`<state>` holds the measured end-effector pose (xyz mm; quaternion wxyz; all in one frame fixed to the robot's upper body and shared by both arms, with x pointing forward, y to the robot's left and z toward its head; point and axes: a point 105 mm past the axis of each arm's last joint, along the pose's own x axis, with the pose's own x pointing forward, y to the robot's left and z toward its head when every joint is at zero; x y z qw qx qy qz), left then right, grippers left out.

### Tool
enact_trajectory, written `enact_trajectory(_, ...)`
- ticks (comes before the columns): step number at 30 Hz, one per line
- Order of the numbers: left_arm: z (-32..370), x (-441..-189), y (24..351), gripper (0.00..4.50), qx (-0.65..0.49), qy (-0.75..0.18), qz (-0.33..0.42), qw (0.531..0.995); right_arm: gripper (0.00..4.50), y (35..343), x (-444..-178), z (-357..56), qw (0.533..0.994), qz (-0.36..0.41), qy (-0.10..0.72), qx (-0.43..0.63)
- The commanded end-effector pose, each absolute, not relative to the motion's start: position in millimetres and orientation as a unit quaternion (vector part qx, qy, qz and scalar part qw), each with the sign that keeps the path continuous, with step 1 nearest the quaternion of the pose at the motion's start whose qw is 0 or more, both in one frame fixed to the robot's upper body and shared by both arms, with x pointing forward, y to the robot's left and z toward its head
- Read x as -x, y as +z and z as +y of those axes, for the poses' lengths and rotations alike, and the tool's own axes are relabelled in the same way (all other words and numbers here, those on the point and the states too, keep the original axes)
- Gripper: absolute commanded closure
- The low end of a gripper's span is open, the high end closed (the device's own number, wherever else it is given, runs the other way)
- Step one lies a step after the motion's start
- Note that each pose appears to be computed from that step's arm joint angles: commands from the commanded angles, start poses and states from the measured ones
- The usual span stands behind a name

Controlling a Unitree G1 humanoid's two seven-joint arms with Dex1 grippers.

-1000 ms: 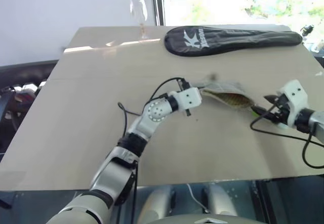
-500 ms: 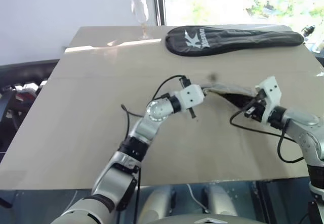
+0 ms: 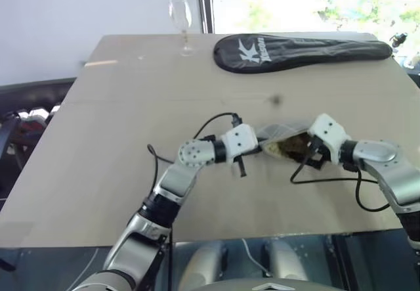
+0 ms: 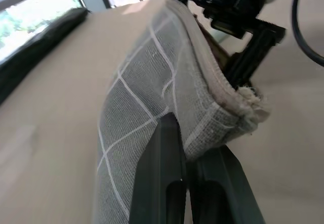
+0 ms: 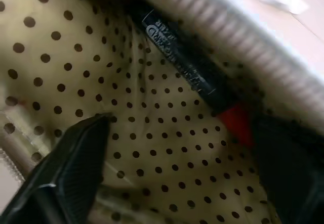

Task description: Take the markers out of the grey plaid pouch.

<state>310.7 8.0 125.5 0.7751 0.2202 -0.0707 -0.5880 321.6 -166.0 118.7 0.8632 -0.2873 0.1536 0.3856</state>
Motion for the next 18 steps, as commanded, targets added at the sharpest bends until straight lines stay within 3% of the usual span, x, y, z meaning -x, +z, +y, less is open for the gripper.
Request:
enact_trajectory(1, -2, -301, 147, 4.50, -0.198, -0.610, -0.100, 0.760, 0.06, 135, -320, -155, 0.844, 0.130, 0.403, 0.330)
enact_trajectory(7, -9, -288, 149, 4.50, -0.155, -0.656, -0.072, 0.735, 0.06, 136, -307, -154, 0.808, 0.173, 0.453, 0.335)
enact_trajectory(12, -9, -281, 154, 4.50, -0.115, -0.681, -0.039, 0.722, 0.06, 165, -296, -166, 0.780, 0.200, 0.479, 0.349)
enact_trajectory(18, -9, -272, 156, 4.50, -0.074, -0.703, 0.005, 0.707, 0.06, 174, -282, -175, 0.745, 0.253, 0.500, 0.362)
